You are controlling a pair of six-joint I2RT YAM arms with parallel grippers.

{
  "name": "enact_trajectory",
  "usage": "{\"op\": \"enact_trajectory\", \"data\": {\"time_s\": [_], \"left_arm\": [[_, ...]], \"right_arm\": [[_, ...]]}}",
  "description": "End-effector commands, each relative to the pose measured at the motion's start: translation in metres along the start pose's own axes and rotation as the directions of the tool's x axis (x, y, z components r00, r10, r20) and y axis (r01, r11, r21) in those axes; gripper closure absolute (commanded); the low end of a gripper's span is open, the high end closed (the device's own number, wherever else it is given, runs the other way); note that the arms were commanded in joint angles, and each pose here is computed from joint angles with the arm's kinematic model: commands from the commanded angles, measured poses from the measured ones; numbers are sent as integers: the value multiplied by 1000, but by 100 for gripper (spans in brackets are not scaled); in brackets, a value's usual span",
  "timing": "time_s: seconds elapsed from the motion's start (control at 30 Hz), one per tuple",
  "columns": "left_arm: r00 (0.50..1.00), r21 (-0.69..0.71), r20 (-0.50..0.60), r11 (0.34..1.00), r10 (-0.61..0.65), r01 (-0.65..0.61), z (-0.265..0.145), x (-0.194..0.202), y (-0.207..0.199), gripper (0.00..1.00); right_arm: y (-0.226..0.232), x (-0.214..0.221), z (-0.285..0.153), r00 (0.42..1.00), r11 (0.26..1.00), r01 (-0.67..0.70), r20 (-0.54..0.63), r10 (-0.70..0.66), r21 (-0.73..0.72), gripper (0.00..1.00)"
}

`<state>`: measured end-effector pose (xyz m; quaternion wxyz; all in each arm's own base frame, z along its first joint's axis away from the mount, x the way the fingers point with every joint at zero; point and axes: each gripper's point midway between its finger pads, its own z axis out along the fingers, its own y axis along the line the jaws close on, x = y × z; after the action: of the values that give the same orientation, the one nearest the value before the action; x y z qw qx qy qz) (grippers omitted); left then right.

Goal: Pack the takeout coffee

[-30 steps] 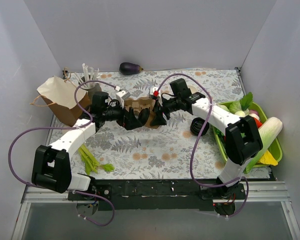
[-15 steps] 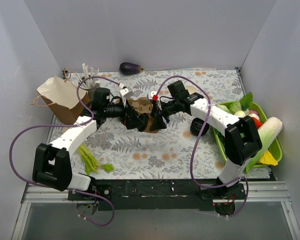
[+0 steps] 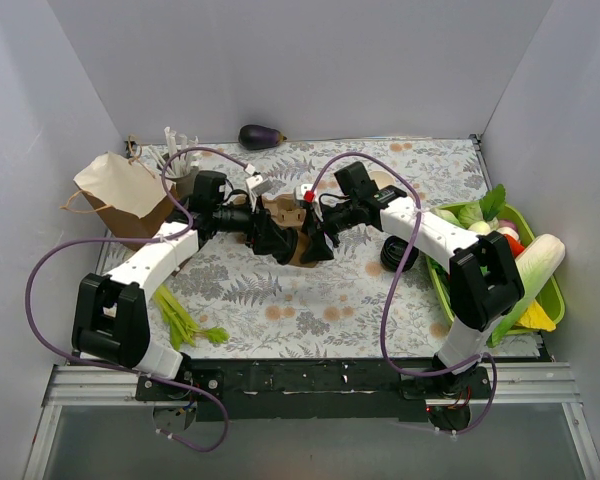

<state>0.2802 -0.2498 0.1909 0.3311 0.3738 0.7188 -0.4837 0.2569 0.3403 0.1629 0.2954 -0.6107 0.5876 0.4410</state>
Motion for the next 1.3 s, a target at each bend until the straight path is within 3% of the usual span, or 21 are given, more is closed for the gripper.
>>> {"op": "enact_trajectory", "data": {"time_s": [0.0, 0.13, 0.37, 0.53, 0.57, 0.63, 0.67, 0.73, 0.77, 0.8, 0.87, 0.9, 1.03, 1.17, 1.2, 1.27], "left_arm": [[998, -7, -19, 998, 67, -67, -3, -13, -4, 43], [988, -73, -102, 990, 116, -124, -13, -2, 4, 51], [955, -129, -218, 965, 199, -231, -17, -1, 15, 52], [890, -75, -349, 938, 292, -337, 21, -8, 35, 52], [876, -87, -355, 922, 326, -378, 24, -28, 37, 52], [838, -31, -417, 916, 352, -401, 49, -21, 41, 51], [814, -43, -431, 892, 389, -450, 52, -40, 43, 51], [776, -13, -470, 875, 421, -483, 71, -41, 43, 50], [765, 0, -516, 893, 386, -451, 82, -25, 54, 50], [754, -15, -509, 871, 416, -491, 87, -44, 55, 50], [722, 21, -572, 887, 390, -462, 103, -24, 63, 50], [713, 6, -565, 866, 416, -501, 106, -42, 63, 50], [654, 52, -623, 857, 430, -513, 122, -25, 59, 49], [619, 66, -654, 848, 435, -526, 130, -13, 56, 42], [620, 61, -655, 848, 432, -527, 131, -13, 56, 32], [632, 31, -642, 838, 434, -544, 138, -19, 56, 23]], "right_arm": [[-5, -21, -11, 998, 995, 55, 10, -56, 78, 9], [-12, 7, -31, 992, 986, 23, -123, -3, 162, 5], [-6, 49, -97, 973, 977, -77, -199, 118, 200, 2], [-17, 40, -161, 970, 920, -124, -152, 192, 372, 2], [-18, 38, -177, 964, 886, -149, -134, 228, 438, 2], [-23, 45, -198, 952, 833, -157, -143, 270, 530, 2], [-23, 46, -215, 948, 791, -172, -120, 295, 588, 2], [-22, 56, -231, 938, 743, -191, -103, 331, 642, 2], [-20, 53, -242, 941, 714, -184, -88, 326, 676, 2], [-20, 55, -254, 937, 678, -209, -54, 345, 705, 2], [-16, 51, -268, 940, 641, -224, -11, 340, 734, 2], [-13, 48, -268, 942, 641, -229, 1, 335, 732, 2], [-3, 48, -261, 934, 644, -274, 39, 354, 714, 2], [11, 53, -248, 922, 659, -326, 75, 379, 678, 2], [14, 58, -244, 918, 662, -337, 76, 390, 670, 2], [19, 60, -250, 916, 642, -346, 96, 391, 685, 2]]}}
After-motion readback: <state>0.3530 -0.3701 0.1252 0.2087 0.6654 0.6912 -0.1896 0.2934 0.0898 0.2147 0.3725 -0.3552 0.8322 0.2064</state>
